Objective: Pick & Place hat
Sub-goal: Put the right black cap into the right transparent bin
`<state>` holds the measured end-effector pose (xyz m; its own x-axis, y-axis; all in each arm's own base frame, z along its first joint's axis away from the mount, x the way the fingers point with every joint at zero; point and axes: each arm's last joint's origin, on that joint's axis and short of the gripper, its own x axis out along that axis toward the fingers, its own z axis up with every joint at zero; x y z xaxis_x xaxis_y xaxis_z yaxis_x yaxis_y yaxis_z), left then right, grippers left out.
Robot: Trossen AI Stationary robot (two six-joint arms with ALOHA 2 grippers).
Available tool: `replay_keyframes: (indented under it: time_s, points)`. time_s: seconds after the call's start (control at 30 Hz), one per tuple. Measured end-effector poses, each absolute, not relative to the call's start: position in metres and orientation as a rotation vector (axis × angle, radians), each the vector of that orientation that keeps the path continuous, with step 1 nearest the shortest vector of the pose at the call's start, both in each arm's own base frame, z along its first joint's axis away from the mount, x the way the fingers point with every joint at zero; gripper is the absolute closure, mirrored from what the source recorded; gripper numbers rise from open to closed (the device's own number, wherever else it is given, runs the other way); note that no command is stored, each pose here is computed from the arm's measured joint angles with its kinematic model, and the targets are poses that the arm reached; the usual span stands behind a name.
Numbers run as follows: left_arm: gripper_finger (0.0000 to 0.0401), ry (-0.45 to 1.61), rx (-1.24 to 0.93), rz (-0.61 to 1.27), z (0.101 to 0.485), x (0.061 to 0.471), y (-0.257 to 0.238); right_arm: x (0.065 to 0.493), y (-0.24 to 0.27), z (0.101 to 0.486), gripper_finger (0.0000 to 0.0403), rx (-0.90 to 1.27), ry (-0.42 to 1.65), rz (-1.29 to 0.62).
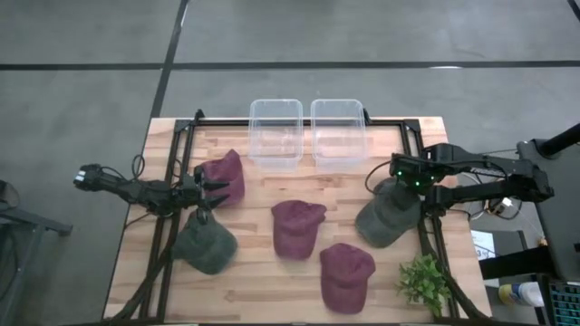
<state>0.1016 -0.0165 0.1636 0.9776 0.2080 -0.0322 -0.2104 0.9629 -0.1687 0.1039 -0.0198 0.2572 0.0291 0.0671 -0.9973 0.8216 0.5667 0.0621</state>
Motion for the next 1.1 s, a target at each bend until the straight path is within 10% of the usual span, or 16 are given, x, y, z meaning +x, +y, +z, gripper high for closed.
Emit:
replay_keyframes:
  time_s: [0.5,1.1]
  points:
    - [0.022,0.013,-0.177,0.212,0.164,0.102,-0.016,0.117,-0.027,0.243,0.0098,0.84,1.379,-0.952]
    - [0.022,0.006,-0.249,0.212,0.164,0.102,-0.017,0.146,-0.032,0.223,0.0088,0.843,1.511,-1.019]
